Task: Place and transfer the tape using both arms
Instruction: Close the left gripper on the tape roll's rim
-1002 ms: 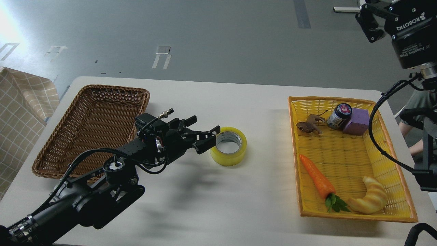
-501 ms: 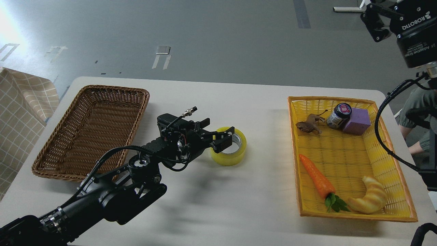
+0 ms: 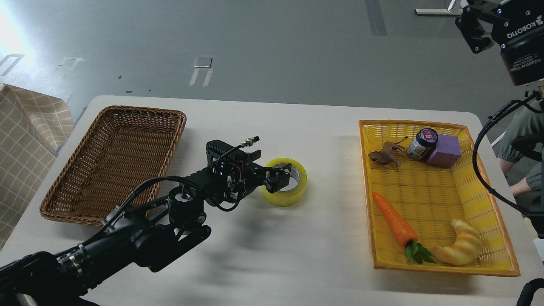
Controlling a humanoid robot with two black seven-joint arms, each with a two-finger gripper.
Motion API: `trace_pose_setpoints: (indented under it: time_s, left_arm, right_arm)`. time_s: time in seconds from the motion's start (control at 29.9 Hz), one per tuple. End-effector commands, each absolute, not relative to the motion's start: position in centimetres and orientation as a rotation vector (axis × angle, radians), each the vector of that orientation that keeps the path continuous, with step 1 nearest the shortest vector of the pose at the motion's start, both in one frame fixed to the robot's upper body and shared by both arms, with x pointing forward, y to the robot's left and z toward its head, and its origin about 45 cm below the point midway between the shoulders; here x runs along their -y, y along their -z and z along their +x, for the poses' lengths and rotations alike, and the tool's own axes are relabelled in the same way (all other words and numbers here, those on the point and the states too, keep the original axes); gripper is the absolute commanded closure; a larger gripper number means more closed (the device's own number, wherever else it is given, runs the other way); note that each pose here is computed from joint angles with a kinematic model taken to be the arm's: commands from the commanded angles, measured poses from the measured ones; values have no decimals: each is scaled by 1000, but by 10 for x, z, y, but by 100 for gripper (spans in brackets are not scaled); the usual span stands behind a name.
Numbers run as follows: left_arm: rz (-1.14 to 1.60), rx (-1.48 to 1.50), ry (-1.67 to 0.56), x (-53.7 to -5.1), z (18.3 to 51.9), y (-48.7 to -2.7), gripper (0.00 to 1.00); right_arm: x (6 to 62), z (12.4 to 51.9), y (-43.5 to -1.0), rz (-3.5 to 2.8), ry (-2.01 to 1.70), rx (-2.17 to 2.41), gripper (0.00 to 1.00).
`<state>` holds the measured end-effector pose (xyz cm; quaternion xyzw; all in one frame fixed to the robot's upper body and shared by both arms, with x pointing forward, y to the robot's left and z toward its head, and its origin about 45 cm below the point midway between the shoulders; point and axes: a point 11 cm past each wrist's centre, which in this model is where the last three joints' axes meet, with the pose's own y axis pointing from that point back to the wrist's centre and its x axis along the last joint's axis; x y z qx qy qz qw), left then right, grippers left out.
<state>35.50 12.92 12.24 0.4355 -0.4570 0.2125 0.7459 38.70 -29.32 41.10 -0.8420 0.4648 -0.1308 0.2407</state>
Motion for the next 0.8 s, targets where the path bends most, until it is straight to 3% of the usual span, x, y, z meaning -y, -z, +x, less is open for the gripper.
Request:
trace_pose_setpoints:
  time_s: [0.0, 0.77]
  left_arm:
    - [971, 999, -458, -133, 358, -122, 2]
    - [1039, 959, -374, -144, 357, -115, 4]
  right_arm:
    - [295, 388, -409, -2301, 350, -1281, 0]
    - [300, 388, -404, -2297, 340, -1302, 0]
